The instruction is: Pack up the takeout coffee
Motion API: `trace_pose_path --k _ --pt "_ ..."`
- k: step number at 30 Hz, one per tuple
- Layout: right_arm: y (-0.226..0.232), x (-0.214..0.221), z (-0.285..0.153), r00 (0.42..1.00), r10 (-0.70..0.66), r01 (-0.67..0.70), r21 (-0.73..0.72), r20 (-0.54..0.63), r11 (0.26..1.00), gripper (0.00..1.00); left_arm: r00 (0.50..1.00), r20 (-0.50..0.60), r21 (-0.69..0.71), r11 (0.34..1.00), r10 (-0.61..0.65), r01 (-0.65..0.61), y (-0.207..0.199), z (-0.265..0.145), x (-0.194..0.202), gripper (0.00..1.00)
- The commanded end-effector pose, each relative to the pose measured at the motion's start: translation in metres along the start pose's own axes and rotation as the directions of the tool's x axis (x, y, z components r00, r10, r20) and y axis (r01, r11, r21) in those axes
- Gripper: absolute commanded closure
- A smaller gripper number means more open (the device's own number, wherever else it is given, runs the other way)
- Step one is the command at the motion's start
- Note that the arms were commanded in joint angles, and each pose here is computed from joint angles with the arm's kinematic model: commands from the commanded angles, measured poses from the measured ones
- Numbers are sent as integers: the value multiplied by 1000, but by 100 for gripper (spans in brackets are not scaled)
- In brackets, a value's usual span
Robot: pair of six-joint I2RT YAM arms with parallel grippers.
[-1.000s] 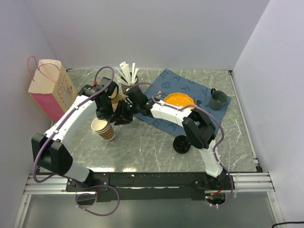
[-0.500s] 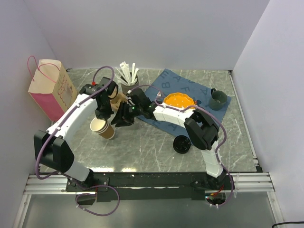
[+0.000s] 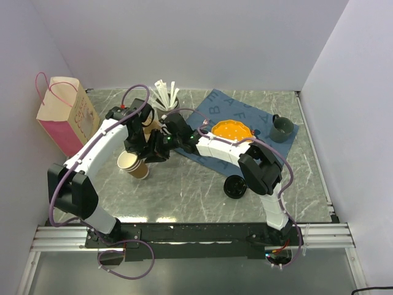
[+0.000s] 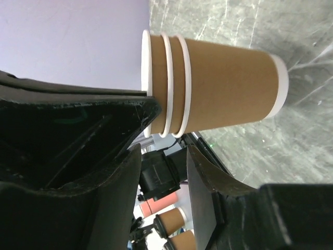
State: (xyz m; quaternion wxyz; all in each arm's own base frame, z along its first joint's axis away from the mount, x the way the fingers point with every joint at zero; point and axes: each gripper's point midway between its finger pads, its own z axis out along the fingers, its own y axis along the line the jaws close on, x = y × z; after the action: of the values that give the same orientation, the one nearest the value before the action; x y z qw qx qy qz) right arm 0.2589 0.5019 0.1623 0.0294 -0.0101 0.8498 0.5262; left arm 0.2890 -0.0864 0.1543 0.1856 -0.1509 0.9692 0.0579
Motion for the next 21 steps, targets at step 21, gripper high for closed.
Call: trace_pose_path --k 21 --pt "-25 -5 13 997 35 -44 111 75 993 57 996 -5 102 991 -91 91 -14 -27 -12 99"
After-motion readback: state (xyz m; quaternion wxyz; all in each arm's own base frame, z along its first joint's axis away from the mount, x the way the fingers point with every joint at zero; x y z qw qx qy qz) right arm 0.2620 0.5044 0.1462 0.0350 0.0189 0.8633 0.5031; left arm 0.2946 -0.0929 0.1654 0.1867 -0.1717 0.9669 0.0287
